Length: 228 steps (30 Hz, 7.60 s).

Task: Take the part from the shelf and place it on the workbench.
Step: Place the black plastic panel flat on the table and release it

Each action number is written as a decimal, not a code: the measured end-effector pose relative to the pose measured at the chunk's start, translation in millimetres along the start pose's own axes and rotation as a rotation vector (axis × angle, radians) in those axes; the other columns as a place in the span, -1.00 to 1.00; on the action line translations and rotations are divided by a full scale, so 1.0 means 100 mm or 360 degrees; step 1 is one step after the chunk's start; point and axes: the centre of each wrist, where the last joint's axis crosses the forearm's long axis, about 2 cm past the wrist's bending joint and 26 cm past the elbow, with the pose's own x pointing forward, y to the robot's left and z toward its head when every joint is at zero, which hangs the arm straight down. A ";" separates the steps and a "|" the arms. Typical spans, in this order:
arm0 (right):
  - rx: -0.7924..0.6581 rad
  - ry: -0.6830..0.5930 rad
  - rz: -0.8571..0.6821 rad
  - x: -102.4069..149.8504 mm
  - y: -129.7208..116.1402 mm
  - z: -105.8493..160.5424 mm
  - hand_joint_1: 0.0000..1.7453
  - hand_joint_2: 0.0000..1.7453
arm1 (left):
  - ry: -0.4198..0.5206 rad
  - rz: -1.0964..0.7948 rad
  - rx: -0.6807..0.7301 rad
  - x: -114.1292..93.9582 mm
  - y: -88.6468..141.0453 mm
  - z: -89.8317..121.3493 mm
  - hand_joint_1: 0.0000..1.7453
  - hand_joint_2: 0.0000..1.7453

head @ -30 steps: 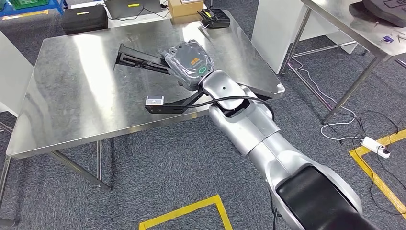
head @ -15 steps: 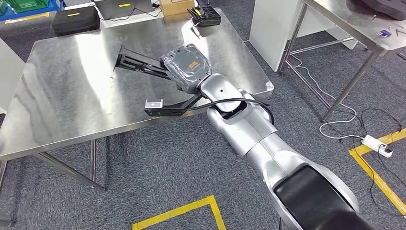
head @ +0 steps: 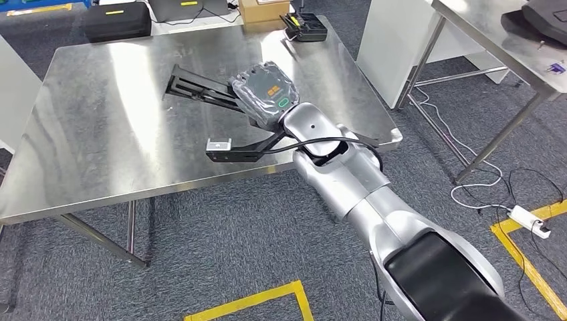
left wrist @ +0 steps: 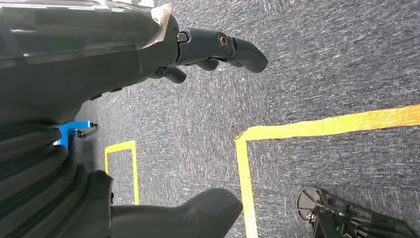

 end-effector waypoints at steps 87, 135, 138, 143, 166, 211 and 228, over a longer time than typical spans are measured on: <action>0.0019 0.0025 0.0051 -0.25 0.09 0.12 -1.00 -1.00 | -0.0466 0.0179 0.0069 -0.04 -0.05 0.02 -1.00 -1.00; 0.0048 0.0054 0.0051 -0.24 0.15 0.17 -1.00 -1.00 | -0.0439 0.0143 0.0000 -0.04 -0.09 0.03 -1.00 -1.00; 0.0049 0.0053 0.0049 -0.24 0.15 0.17 -1.00 -1.00 | -0.0445 0.0140 0.0000 -0.04 -0.09 0.03 -1.00 -1.00; 0.0056 0.0057 0.0048 -0.24 0.17 0.18 -1.00 -1.00 | -0.0449 0.0137 0.0005 -0.04 -0.09 0.03 -1.00 -1.00; 0.0052 0.0065 0.0051 -0.30 0.15 0.18 -1.00 -1.00 | -0.0455 0.0175 0.0015 -0.03 -0.10 0.04 -1.00 -1.00; 0.0034 0.0056 0.0051 -0.27 0.14 0.13 -1.00 -1.00 | -0.0471 0.0190 0.0033 0.00 -0.11 0.04 -1.00 -1.00; 0.0029 0.0063 0.0060 -0.29 0.14 0.14 -1.00 -1.00 | -0.0464 0.0205 0.0028 -0.01 -0.12 0.04 -1.00 -1.00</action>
